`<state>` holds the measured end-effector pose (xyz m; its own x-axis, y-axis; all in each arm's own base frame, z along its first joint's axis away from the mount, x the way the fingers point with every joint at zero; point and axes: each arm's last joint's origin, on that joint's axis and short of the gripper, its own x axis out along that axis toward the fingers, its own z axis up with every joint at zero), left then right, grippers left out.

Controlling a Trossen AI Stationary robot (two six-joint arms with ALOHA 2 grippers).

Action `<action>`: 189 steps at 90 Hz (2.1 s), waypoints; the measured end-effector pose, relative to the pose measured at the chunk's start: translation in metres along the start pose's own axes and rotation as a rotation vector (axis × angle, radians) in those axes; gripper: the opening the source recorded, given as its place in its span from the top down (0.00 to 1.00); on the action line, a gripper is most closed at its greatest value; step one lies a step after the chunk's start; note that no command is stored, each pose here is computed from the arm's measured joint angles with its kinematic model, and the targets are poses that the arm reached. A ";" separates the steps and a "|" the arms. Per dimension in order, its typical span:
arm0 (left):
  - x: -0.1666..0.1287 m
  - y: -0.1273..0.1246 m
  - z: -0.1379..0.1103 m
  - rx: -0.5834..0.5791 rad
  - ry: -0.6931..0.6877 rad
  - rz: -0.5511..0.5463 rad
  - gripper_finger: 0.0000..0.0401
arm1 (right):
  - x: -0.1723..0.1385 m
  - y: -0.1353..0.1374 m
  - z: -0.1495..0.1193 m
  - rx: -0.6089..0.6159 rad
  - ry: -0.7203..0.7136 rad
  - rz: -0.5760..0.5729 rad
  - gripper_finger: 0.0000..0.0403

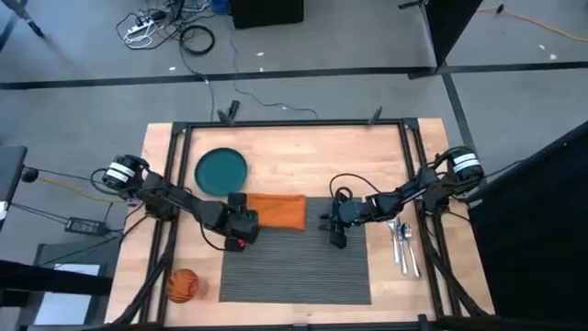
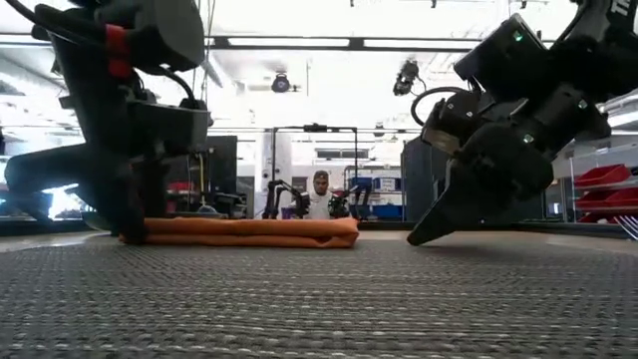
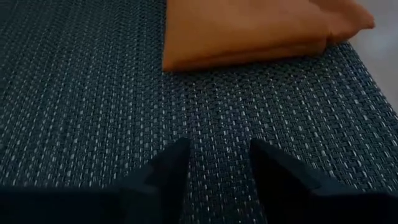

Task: Set table place
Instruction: Move the orange table napkin to the bottom left side of the gray placemat

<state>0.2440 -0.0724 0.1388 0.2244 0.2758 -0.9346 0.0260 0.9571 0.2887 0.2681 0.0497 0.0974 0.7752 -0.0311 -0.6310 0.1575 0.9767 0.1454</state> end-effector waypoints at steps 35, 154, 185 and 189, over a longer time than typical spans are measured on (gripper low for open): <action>-0.023 -0.008 0.018 -0.268 -0.015 -0.056 0.99 | 0.000 -0.002 -0.001 0.025 -0.007 -0.065 0.69; -0.066 -0.114 0.047 -0.492 -0.064 -0.770 0.67 | 0.000 -0.003 -0.002 -0.062 0.004 -0.053 0.71; -0.077 -0.095 0.096 0.025 -0.651 -0.494 0.67 | 0.000 -0.002 -0.001 -0.092 -0.005 -0.047 0.71; -0.069 -0.092 0.105 0.096 -0.678 -0.441 0.67 | 0.000 -0.002 -0.001 -0.092 -0.005 -0.047 0.71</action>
<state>0.3279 -0.1892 0.1984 0.7140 -0.2680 -0.6468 0.3264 0.9447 -0.0310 0.2673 0.0477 0.0965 0.7715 -0.0778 -0.6315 0.1368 0.9896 0.0452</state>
